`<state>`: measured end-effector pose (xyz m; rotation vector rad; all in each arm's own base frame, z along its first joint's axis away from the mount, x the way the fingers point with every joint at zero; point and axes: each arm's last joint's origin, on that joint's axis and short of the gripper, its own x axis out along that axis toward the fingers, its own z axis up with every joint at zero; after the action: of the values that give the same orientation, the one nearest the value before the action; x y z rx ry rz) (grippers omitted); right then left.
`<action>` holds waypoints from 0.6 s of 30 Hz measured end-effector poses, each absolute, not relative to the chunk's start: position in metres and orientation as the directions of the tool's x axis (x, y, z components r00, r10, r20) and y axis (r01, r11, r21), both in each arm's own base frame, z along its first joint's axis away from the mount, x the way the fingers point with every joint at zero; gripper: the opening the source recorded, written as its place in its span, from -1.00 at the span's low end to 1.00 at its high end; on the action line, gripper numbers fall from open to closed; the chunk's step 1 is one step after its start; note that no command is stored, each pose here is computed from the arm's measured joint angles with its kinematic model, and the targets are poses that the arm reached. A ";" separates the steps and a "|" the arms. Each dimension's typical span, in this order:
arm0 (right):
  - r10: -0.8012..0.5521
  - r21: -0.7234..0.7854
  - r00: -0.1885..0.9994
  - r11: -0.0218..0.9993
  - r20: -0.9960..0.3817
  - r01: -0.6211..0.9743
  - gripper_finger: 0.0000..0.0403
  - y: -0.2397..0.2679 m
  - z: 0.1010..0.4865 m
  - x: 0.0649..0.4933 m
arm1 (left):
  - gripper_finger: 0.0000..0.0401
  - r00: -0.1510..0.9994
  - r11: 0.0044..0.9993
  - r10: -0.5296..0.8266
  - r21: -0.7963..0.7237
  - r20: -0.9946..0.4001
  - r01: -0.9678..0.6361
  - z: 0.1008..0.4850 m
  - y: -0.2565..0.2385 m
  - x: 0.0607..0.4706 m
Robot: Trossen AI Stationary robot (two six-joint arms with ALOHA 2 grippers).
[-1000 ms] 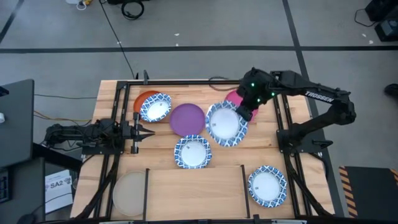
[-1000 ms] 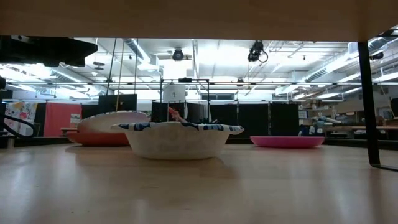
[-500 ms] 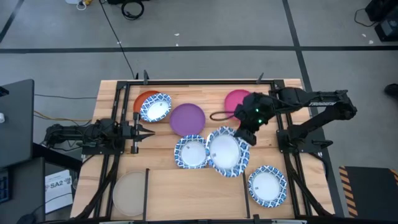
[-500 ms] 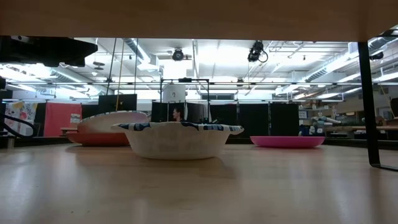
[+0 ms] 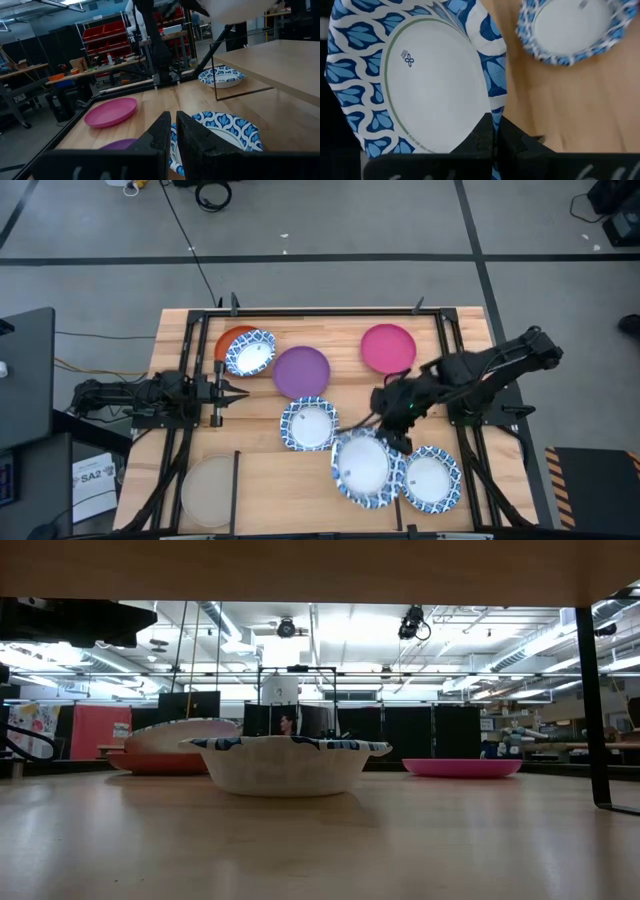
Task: Place and stack plates onto a shelf
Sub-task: Put the white bowl on the shelf
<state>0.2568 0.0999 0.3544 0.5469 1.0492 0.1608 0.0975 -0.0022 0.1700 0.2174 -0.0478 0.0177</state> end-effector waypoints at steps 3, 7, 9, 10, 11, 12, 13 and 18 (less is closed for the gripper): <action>0.399 0.493 0.444 0.862 -0.803 0.118 -0.96 0.112 0.342 0.264 | -0.82 0.999 0.976 0.013 0.215 0.049 -0.023 0.170 -0.002 0.097; 0.395 0.474 0.396 0.872 -0.829 0.121 -0.96 0.122 0.328 0.273 | -0.82 0.999 0.976 0.013 0.215 0.049 -0.023 0.170 -0.002 0.097; 0.391 0.466 0.382 0.876 -0.837 0.125 -0.96 0.125 0.324 0.276 | -0.82 0.999 0.976 0.013 0.215 0.049 -0.023 0.170 -0.002 0.097; 0.388 0.462 0.375 0.877 -0.842 0.129 -0.96 0.125 0.321 0.277 | -0.82 0.999 0.976 0.013 0.215 0.049 -0.023 0.170 -0.002 0.097; 0.387 0.460 0.372 0.878 -0.844 0.131 -0.96 0.126 0.320 0.278 | -0.82 0.999 0.976 0.012 0.215 0.049 -0.023 0.170 -0.002 0.097; 0.386 0.459 0.370 0.878 -0.845 0.133 -0.96 0.126 0.319 0.278 | -0.82 0.999 0.976 0.012 0.215 0.049 -0.023 0.170 -0.002 0.097; 0.386 0.459 0.369 0.878 -0.846 0.134 -0.96 0.126 0.319 0.279 | -0.82 0.999 0.976 0.013 0.215 0.049 -0.023 0.170 -0.002 0.097; 0.398 0.476 0.365 0.866 -0.842 0.153 -0.95 0.126 0.320 0.278 | -0.82 0.999 0.976 0.013 0.215 0.048 -0.023 0.170 -0.002 0.098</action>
<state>0.2779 0.1261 0.3198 0.5313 1.2027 0.1673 0.0975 -0.0021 0.1699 0.2174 -0.0463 0.0177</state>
